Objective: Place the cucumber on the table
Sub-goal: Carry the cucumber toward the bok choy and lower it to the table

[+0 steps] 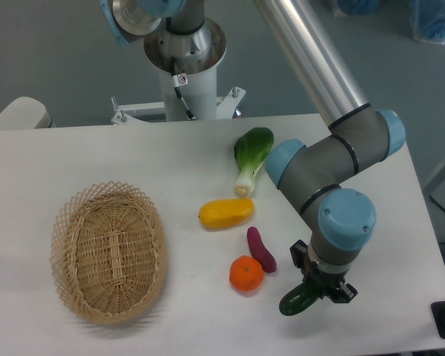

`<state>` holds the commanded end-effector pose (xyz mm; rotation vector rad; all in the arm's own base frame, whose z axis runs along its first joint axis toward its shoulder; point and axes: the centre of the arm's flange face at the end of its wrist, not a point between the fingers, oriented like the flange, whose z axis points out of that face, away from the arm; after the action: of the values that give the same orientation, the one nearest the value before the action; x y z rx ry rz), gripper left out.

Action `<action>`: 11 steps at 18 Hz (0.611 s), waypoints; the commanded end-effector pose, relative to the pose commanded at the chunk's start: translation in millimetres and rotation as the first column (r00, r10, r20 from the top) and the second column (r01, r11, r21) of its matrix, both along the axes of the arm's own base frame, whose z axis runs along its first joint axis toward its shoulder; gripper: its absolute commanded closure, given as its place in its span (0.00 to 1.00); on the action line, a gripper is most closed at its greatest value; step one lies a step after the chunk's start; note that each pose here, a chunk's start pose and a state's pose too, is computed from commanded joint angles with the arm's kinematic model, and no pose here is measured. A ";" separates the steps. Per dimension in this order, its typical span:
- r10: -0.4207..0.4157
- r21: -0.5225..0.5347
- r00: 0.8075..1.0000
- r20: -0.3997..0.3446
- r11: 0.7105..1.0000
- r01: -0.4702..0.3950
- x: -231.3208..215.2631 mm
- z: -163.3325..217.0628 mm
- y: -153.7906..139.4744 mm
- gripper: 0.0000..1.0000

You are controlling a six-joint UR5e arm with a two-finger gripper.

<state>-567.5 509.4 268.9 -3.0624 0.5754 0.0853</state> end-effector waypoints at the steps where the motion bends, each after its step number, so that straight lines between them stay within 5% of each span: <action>1: -0.013 0.006 1.000 0.011 1.000 0.013 -1.3 -1.3 -9.9 0.82; 3: -0.098 0.002 0.995 0.027 0.995 0.098 -3.2 -2.6 -35.1 0.82; 11: -0.152 -0.021 0.984 0.089 0.988 0.154 3.4 -35.9 -111.1 0.82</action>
<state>-564.1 398.4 233.0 -3.0170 0.8094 -0.0600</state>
